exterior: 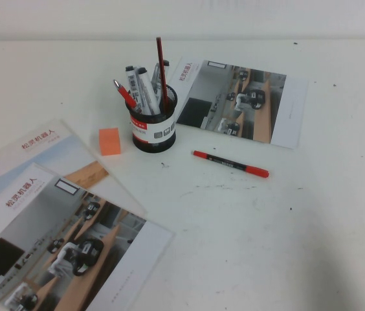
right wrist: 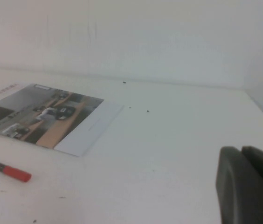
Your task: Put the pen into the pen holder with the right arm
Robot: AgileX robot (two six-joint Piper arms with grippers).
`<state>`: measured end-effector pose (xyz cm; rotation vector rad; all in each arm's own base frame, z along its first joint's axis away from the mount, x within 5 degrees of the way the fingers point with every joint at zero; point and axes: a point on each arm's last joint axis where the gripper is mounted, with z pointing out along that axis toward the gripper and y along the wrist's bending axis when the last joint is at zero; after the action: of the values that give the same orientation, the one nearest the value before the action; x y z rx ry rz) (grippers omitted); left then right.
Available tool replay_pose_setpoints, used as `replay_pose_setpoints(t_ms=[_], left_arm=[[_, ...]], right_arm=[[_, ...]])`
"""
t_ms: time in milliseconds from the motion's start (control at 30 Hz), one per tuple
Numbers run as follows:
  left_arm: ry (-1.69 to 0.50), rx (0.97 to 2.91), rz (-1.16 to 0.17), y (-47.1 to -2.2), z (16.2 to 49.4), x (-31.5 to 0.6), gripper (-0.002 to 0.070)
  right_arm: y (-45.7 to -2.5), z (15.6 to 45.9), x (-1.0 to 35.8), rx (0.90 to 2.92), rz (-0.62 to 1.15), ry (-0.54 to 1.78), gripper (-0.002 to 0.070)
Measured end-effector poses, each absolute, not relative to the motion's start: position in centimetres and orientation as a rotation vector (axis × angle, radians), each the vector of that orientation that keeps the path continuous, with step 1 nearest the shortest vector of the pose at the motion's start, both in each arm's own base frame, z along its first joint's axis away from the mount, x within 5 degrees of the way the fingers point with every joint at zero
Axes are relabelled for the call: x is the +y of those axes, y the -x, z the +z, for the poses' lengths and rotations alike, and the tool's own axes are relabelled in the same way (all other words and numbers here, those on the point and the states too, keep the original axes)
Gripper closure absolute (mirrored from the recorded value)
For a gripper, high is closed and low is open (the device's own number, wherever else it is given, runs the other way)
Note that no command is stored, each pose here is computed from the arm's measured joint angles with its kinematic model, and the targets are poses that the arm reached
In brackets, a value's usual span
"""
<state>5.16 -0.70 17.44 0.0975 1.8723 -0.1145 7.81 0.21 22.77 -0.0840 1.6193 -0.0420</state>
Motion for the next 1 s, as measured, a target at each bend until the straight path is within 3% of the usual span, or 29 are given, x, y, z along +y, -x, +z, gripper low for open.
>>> replay_pose_setpoints(t_ms=[433, 633, 1000], left_arm=[[-0.098, 1.872, -0.115, -5.2, 17.4, -0.7, 0.0676], [-0.098, 1.872, -0.115, -5.2, 17.4, -0.7, 0.0676], [-0.098, 1.872, -0.115, -5.2, 17.4, -0.7, 0.0676]], right_arm=[[-5.7, 19.3, 0.1, 1.638, 0.028, -0.004, 0.0695], [-5.4, 17.8, 0.4, 1.799, 0.113, -0.058, 0.0695], [-5.3, 17.4, 0.4, 1.843, 0.178, -0.137, 0.0695]])
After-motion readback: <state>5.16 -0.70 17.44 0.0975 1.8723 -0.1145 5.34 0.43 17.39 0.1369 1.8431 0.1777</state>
